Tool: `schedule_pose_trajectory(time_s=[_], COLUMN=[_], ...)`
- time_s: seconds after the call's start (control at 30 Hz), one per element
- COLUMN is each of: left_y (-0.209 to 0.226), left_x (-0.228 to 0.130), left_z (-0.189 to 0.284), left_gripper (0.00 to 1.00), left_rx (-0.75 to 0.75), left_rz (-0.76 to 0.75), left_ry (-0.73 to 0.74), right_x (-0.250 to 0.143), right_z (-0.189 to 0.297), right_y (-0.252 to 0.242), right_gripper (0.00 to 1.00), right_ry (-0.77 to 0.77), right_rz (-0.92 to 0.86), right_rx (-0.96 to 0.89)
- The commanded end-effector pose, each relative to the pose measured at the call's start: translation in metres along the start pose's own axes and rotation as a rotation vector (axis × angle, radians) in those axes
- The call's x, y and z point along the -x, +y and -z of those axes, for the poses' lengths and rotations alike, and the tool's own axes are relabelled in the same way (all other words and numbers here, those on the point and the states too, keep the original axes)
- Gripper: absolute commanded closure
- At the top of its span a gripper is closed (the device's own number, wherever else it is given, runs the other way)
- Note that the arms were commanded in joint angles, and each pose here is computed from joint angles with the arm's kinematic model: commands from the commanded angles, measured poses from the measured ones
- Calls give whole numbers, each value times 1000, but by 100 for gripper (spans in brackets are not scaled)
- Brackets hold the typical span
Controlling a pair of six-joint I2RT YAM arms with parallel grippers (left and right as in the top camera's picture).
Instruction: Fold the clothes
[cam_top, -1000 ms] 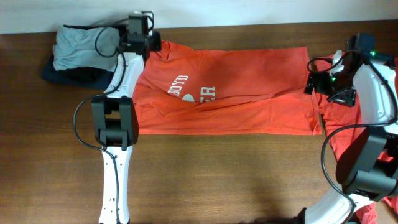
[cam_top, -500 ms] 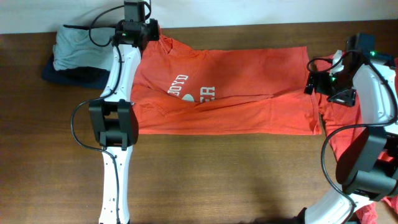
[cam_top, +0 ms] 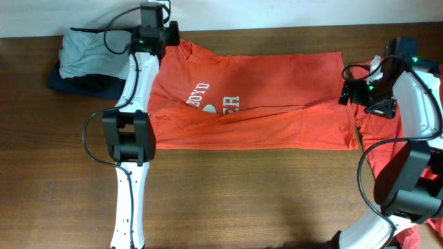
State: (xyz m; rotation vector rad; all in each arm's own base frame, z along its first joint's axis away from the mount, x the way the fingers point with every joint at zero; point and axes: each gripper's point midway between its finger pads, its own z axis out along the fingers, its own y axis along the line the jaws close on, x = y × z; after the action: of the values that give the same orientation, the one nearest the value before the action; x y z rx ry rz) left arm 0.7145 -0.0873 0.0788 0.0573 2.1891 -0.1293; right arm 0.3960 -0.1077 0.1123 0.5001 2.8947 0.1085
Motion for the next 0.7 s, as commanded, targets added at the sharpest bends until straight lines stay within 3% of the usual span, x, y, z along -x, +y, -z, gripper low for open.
schedule_pose_trajectory(time_s=[0.0,0.23,0.4,0.47,0.57,0.67], left_y=[-6,-6,-6,-7,-8,-9], left_x=[-21,-23,-19,-19,-13,-1], left_z=[-20,-32,-31,-29,-24,-12], left_gripper=[51,53,74,90,99,99], left_rx=[-21,-24,-26,-30,-31,-30], left_rz=[35,40,40,40,39,39], left_ry=[7,-36,-43,-37,-28,-20], right_x=[-1,-1,-1,-1,-1,-1], right_z=[1,1,1,1,1,1], right_y=[1,1,1,1,1,1], right_gripper=[1,1,1,1,1,1], right_ry=[0,0,0,0,0,0], right_rz=[2,2,2,2,2,2], right_rx=[9,9,9,9,9,9])
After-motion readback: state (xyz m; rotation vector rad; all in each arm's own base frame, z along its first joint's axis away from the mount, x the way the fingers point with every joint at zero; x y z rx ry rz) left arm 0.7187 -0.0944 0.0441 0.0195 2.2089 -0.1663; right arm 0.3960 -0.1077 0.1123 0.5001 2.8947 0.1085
